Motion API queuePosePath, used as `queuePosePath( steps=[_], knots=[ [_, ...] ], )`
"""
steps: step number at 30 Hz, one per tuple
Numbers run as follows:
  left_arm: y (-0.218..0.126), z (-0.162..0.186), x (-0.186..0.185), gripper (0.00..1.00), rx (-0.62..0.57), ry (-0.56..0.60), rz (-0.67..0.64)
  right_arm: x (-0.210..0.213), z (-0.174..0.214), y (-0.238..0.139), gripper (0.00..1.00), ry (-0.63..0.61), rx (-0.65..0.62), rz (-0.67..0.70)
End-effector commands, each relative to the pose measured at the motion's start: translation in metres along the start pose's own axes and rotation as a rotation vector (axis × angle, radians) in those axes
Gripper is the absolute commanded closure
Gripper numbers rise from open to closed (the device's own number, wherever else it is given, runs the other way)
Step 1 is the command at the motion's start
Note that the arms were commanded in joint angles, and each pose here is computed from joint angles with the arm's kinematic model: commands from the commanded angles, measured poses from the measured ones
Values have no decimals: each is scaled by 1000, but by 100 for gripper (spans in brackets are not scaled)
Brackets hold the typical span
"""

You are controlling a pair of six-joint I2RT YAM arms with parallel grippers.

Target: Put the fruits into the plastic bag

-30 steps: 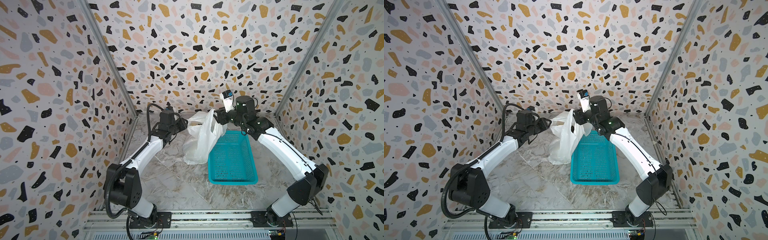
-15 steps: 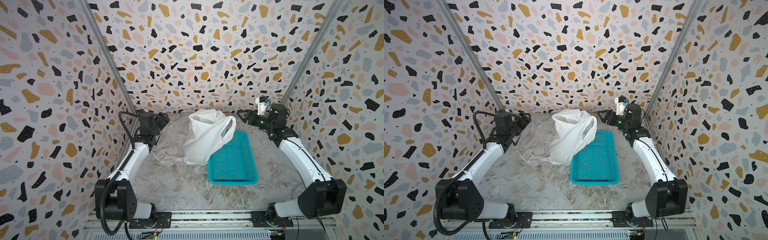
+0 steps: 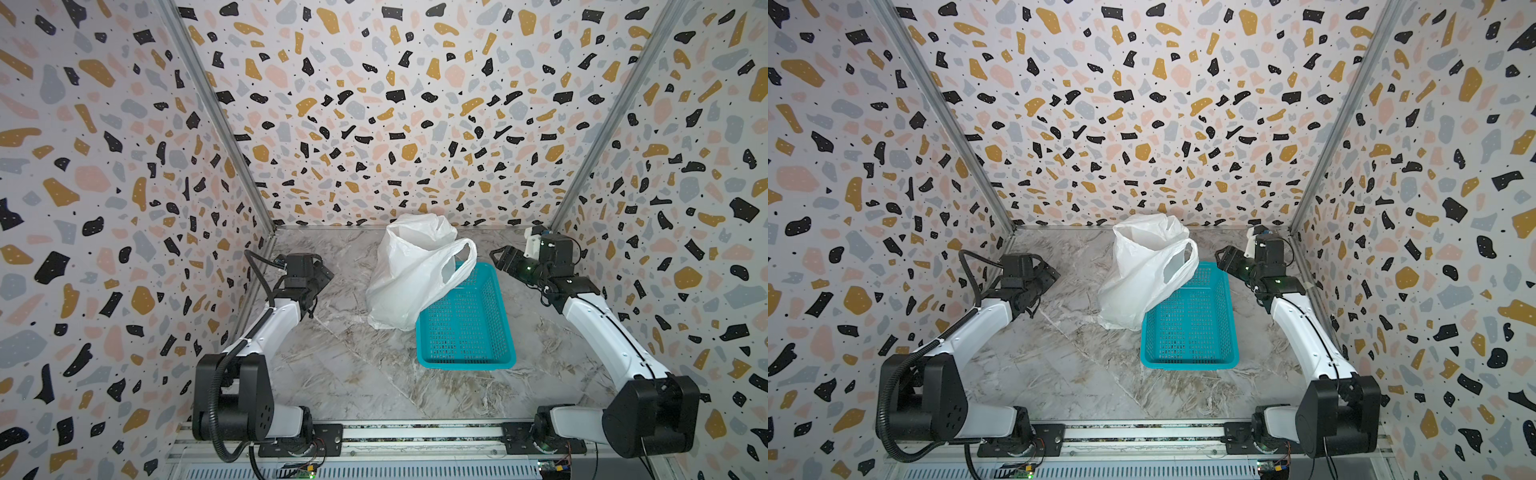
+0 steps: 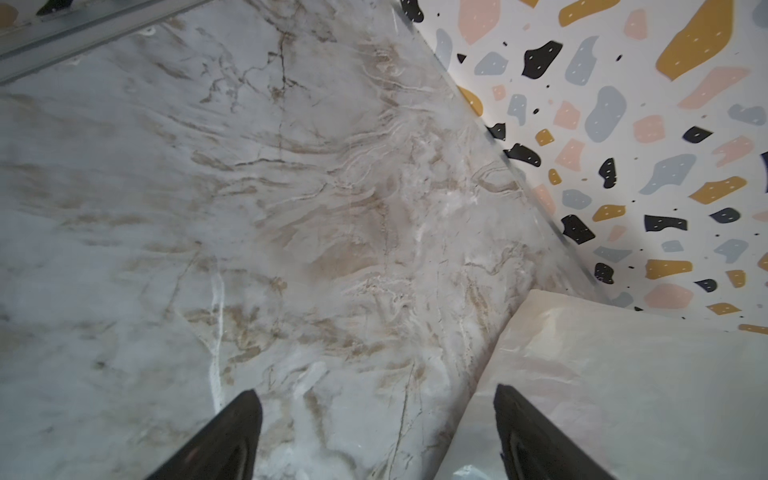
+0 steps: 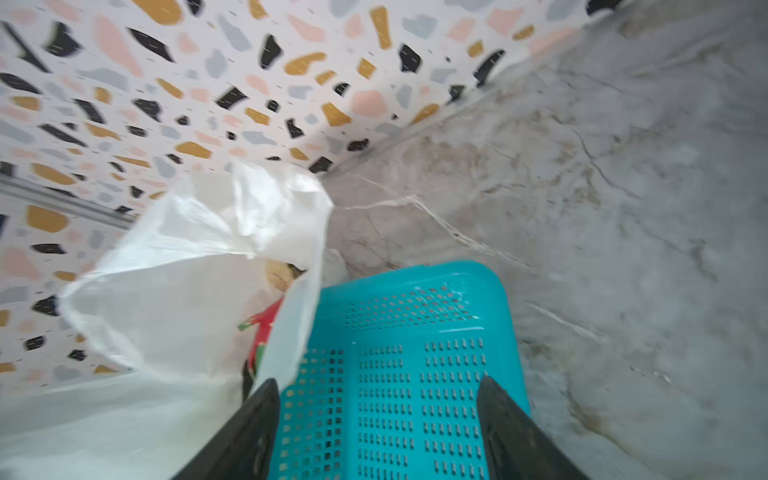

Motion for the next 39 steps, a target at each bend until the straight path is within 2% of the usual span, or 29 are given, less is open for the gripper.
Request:
queuePosePath(
  steps=[1, 4, 6, 10, 16, 19, 22, 25, 27, 29, 30, 31, 35, 37, 38, 39],
  knots=[
    [-6, -4, 1, 12, -32, 7, 3, -48, 31, 26, 29, 50, 101, 147],
    [-7, -5, 1, 12, -30, 24, 2, -71, 48, 41, 35, 77, 147, 188],
    [-9, -6, 2, 12, -35, 38, -4, -79, 53, 47, 42, 81, 160, 201],
    [-10, -4, 4, 12, -35, 50, -12, -86, 57, 55, 67, 82, 176, 214],
    [-8, 4, 6, 12, -19, 40, -2, -90, 49, 77, 92, 114, 163, 228],
    [-8, 3, 5, 12, -18, 42, 2, -83, 34, 94, 99, 130, 134, 219],
    [-8, 2, 5, 12, -18, 48, 1, -68, 12, 116, 99, 92, 94, 190],
    [-7, 3, 3, 12, -13, 51, 11, -47, -13, 139, 98, 39, 69, 134],
    [-7, 4, 2, 12, -7, 55, 18, -32, -26, 152, 91, -1, 63, 86],
    [-6, 4, 1, 12, -2, 63, 25, -20, -36, 160, 66, -30, 74, 54],
    [-5, 4, 0, 12, 1, 68, 24, -16, -40, 161, 57, -42, 74, 52],
    [-5, 3, 1, 12, 1, 72, 20, -14, -43, 159, 52, -49, 66, 65],
    [-3, 3, 7, 12, -6, 93, -26, -19, -57, 128, 42, -66, -53, 138],
    [-1, 3, 13, 11, -12, 102, -65, -20, -63, 99, 38, -79, -155, 151],
    [0, 2, 16, 11, -17, 108, -82, -21, -65, 84, 34, -86, -214, 161],
    [2, 2, 19, 11, -22, 114, -104, -26, -68, 66, 24, -91, -288, 178]
  ],
)
Point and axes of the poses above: each gripper's point midway between its finger pads, its own y axis out along the fingers, its own x axis along the line the jaws close on, z = x × y, the point moved 3 cm from there along -y, back along the fingers, and after that the axes turned 15 degrees about y, right-handed, at the moved point
